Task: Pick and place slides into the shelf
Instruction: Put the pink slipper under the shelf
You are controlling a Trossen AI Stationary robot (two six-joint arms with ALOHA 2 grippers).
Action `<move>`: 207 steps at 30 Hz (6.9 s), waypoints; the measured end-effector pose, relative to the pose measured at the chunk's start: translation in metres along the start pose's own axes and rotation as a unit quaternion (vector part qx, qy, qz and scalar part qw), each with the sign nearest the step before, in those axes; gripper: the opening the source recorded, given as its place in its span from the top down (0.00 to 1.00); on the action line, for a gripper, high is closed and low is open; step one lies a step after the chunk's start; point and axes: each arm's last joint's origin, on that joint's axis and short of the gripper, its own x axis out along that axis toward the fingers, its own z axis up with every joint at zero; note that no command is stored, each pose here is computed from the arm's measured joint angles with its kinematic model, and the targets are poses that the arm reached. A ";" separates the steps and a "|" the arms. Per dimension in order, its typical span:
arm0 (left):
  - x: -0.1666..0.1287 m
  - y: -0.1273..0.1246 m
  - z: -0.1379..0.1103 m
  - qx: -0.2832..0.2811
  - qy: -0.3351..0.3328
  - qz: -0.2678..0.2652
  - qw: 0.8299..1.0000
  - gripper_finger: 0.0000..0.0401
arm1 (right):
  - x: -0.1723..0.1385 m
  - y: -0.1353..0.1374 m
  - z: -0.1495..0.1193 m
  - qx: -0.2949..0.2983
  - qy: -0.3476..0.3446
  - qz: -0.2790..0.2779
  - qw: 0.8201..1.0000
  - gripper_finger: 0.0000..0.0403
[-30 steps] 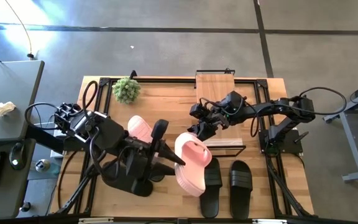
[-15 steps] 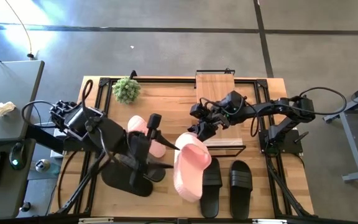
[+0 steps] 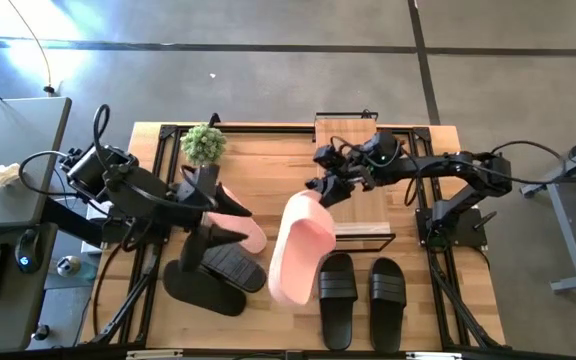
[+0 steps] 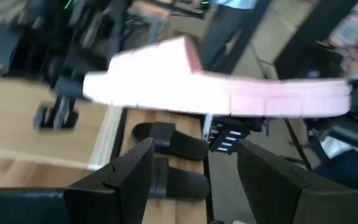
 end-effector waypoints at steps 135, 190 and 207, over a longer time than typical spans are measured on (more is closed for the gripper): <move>0.078 0.230 -0.050 -0.264 -0.237 0.040 0.934 0.88 | -0.122 0.155 -0.074 -0.154 -0.261 -0.541 0.784 0.61; 0.193 0.433 -0.168 -0.563 0.025 0.152 0.812 0.86 | -0.127 0.165 -0.111 -0.010 -0.279 -0.558 0.781 0.58; 0.249 0.444 -0.194 -0.631 -0.048 0.117 0.765 0.87 | -0.128 0.162 -0.118 0.013 -0.246 -0.563 0.789 0.58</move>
